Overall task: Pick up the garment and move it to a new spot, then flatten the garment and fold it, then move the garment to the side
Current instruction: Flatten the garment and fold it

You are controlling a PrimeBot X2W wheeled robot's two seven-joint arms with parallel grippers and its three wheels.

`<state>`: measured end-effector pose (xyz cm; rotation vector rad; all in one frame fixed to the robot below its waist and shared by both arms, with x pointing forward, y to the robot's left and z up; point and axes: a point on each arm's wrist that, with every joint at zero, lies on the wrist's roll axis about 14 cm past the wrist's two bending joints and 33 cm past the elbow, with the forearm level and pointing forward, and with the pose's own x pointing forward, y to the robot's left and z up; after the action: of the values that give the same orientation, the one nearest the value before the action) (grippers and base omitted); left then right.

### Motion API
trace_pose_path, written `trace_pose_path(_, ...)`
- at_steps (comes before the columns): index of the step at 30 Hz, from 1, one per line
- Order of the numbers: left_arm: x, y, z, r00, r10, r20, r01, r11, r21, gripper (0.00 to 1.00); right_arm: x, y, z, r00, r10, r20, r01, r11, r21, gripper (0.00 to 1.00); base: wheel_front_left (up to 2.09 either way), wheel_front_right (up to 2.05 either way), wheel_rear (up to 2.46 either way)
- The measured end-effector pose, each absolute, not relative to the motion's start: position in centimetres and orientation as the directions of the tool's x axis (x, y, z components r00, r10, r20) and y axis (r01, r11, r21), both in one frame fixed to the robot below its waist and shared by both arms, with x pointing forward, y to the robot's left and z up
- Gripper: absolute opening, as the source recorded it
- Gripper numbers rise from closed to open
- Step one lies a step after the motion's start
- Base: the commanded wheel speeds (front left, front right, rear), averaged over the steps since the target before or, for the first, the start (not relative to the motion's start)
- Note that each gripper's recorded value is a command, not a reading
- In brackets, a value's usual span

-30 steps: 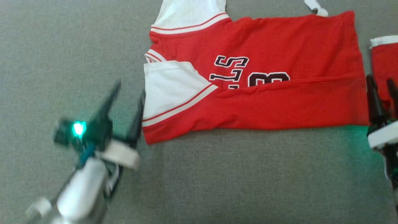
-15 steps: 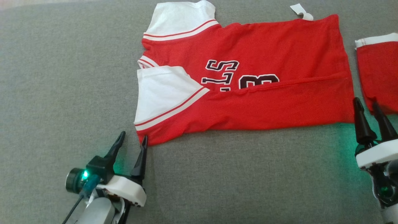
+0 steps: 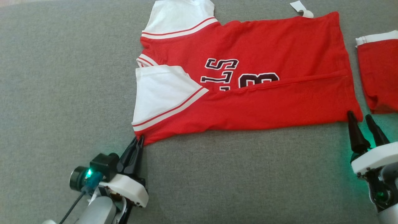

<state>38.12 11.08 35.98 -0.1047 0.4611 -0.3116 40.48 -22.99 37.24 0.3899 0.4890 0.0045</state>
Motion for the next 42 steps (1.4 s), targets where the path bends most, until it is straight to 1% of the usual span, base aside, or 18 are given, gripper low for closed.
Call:
trace_pose_path(7, 38.2, 11.5, 36.1, 0.851, -0.316, -0.418, 0.275, 0.948, -0.157, 0.0, 41.0, -22.9, 36.2, 0.859, 0.101, -0.502, 0.099, 0.929, 0.357, 1.0, 0.0, 0.0, 0.0)
trace_pose_path(8, 38.2, 11.5, 36.1, 0.852, -0.316, -0.418, 0.275, 0.949, -0.156, 0.0, 41.1, -22.8, 36.0, 0.855, 0.103, -0.508, 0.1, 0.929, 0.357, 0.91, 0.0, 0.0, 0.0)
trace_pose_path(9, 38.2, 11.5, 36.2, 0.852, -0.316, -0.417, 0.275, 0.949, -0.156, 0.0, 41.1, -22.8, 36.0, 0.854, 0.105, -0.51, 0.099, 0.929, 0.357, 0.62, 0.0, 0.0, 0.0)
trace_pose_path(10, 38.3, 11.6, 36.2, 0.853, -0.316, -0.415, 0.275, 0.949, -0.156, 0.0, 41.2, -22.6, 35.9, 0.852, 0.107, -0.512, 0.096, 0.93, 0.355, 0.28, 0.0, 0.0, 0.0)
trace_pose_path(11, 38.3, 11.6, 36.2, 0.855, -0.311, -0.415, 0.272, 0.95, -0.152, 0.0, 41.2, -22.5, 35.9, 0.851, 0.111, -0.514, 0.093, 0.93, 0.355, 0.0, 0.0, 0.0, 0.0)
trace_pose_path(21, 38.3, 11.9, 37.5, 0.87, -0.309, -0.385, 0.281, 0.951, -0.127, 0.0, 41.4, -21.6, 36.8, 0.86, 0.134, -0.492, 0.063, 0.93, 0.362, 0.0, 0.0, 0.0, 0.0)
trace_pose_path(25, 37.9, 12.2, 38.5, 0.882, -0.302, -0.362, 0.278, 0.953, -0.116, 0.0, 40.8, -21.9, 37.5, 0.872, 0.128, -0.472, 0.054, 0.934, 0.352, 0.0, 0.0, 0.0, 0.0)
trace_pose_path(35, 33.4, 12.9, 39.5, 0.891, -0.268, -0.366, 0.235, 0.963, -0.132, 0.0, 36.4, -23.2, 37.4, 0.855, 0.12, -0.505, 0.064, 0.941, 0.332, 0.0, 0.0, 0.0, 0.0)
trace_pose_path(42, 29.6, 11.8, 38.9, 0.849, -0.296, -0.437, 0.24, 0.954, -0.18, 0.0, 33.4, -24.2, 37.2, 0.823, 0.116, -0.555, 0.075, 0.948, 0.31, 0.0, 0.0, 0.0, 0.0)
